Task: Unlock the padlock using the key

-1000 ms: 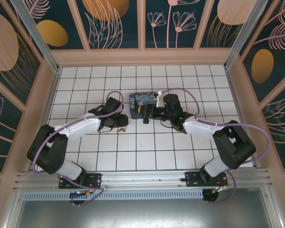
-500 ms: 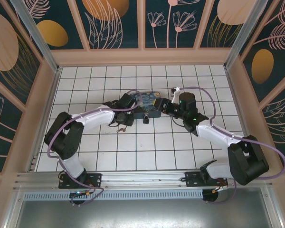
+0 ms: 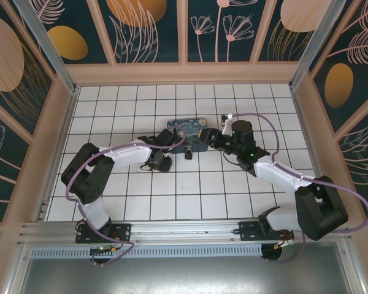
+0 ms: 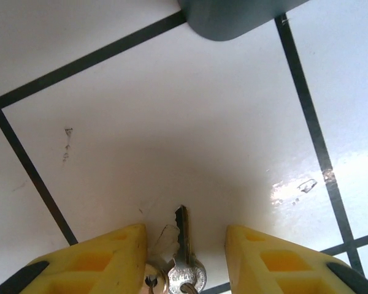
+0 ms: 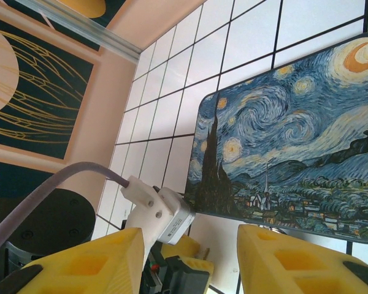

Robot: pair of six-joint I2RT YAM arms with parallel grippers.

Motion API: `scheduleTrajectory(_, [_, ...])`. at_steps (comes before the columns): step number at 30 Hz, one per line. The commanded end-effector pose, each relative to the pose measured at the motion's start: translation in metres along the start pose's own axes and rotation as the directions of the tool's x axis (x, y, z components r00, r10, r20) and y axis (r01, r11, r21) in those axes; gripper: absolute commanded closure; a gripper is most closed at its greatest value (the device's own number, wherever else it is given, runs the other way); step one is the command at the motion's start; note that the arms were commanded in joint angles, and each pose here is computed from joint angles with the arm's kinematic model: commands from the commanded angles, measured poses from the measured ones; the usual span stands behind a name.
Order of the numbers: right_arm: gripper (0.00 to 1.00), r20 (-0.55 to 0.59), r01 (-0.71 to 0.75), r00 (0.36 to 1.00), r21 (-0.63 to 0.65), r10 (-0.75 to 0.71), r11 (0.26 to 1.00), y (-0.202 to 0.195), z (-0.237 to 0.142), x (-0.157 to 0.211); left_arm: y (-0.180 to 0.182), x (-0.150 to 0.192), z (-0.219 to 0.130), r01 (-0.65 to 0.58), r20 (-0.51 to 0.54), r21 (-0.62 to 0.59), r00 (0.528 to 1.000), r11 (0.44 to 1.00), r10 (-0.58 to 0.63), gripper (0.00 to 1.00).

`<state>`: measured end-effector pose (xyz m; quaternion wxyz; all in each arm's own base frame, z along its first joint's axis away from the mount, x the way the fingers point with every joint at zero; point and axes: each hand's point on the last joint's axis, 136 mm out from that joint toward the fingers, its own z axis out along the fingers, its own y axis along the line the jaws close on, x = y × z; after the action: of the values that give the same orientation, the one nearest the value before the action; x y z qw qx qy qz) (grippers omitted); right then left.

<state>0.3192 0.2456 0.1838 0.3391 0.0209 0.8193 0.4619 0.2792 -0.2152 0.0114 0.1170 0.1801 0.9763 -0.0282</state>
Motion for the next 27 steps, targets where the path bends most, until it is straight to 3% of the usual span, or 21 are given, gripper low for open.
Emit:
scheduleTrajectory(1, [0.56, 0.014, 0.006, 1.0, -0.019, -0.005, 1.0, 0.003, -0.001, -0.004, 0.006, 0.026, 0.007, -0.013, -0.088, -0.033, 0.996, 0.999, 0.01, 0.62])
scheduleTrajectory(13, [0.56, 0.028, 0.013, 1.0, -0.017, -0.013, 1.0, 0.005, -0.008, -0.005, -0.005, 0.043, 0.02, -0.067, -0.158, -0.018, 0.985, 0.998, 0.063, 0.78])
scheduleTrajectory(27, [0.56, 0.03, 0.022, 0.999, -0.013, -0.021, 1.0, 0.007, -0.012, -0.006, -0.009, 0.027, 0.013, -0.017, -0.103, -0.007, 0.995, 1.0, 0.017, 0.93])
